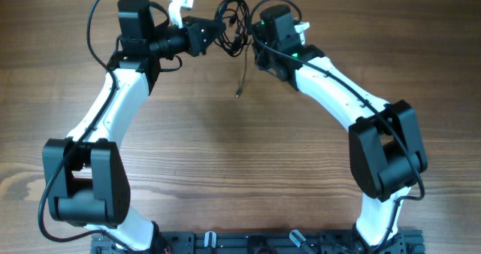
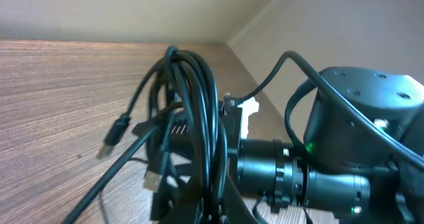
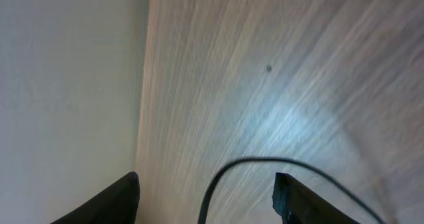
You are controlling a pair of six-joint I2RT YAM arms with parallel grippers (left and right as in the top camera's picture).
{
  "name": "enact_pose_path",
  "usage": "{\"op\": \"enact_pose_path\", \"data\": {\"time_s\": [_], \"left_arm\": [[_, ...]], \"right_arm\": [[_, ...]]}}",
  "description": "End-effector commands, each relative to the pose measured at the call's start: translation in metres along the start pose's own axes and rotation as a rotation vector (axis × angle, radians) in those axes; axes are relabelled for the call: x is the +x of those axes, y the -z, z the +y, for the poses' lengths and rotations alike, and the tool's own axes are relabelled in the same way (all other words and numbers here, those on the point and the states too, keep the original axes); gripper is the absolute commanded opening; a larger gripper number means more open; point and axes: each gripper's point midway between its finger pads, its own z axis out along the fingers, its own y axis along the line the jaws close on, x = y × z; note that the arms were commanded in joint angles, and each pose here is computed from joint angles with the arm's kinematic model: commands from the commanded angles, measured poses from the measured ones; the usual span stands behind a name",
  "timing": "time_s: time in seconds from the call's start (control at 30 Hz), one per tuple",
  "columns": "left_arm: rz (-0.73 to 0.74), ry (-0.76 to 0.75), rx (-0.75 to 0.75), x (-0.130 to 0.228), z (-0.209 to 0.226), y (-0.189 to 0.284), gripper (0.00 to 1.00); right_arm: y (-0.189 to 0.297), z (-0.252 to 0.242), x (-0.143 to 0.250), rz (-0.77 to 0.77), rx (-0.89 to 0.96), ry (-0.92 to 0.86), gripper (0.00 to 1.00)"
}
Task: Untangle cables
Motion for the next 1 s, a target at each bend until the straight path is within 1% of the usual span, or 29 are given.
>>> {"op": "enact_pose_path", "data": {"time_s": [0.0, 0.2, 0.23, 0.27, 0.3, 0.33, 0.47, 0.57, 0.7, 0.73, 0.87, 0.97], "left_arm": [[-0.012, -0.007, 0.042, -0.010, -0.020, 0.005, 0.04], [-0.013, -0.007, 0.042, -0.010, -0.020, 0.005, 0.04], [-0.013, -0.007, 0.042, -0.010, -0.020, 0.005, 0.04], [-0.013, -0.007, 0.042, -0.010, -0.020, 0.005, 0.04], [-0.013, -0.008, 0.041, -0.010, -0.020, 0.005, 0.04], [-0.013, -0.009, 0.041, -0.011, -0.020, 0.005, 0.04], [-0.021, -0.018, 0.040, -0.013, -0.020, 0.005, 0.04], [-0.031, -0.037, 0.042, -0.015, -0.021, 0.005, 0.04], [-0.048, -0.048, 0.008, -0.019, -0.015, 0.005, 0.04], [-0.054, -0.059, -0.007, -0.020, -0.013, 0.005, 0.04], [-0.056, -0.072, -0.012, -0.020, -0.012, 0.005, 0.04], [-0.058, -0.072, -0.017, -0.021, -0.011, 0.005, 0.04]], "right_arm": [[-0.008, -0.013, 0.029, 0.089, 0.034, -0.059, 0.67], [-0.006, -0.016, 0.052, 0.138, 0.048, -0.063, 0.67], [-0.006, -0.016, 0.053, 0.139, 0.048, -0.062, 0.64], [-0.006, -0.017, 0.053, 0.139, 0.051, -0.060, 0.59], [-0.006, -0.018, 0.053, 0.138, 0.056, -0.061, 0.43], [-0.006, -0.019, 0.053, 0.138, 0.060, -0.061, 0.06], [-0.006, -0.023, 0.044, 0.113, 0.074, -0.046, 0.04], [-0.007, -0.032, 0.026, 0.079, 0.107, 0.066, 0.04], [-0.003, -0.059, -0.017, 0.040, 0.221, 0.180, 0.04], [-0.001, -0.065, -0.036, 0.028, 0.247, 0.224, 0.04], [0.005, -0.076, -0.082, 0.005, 0.293, 0.333, 0.04], [0.011, -0.084, -0.106, -0.001, 0.323, 0.406, 0.04]]}}
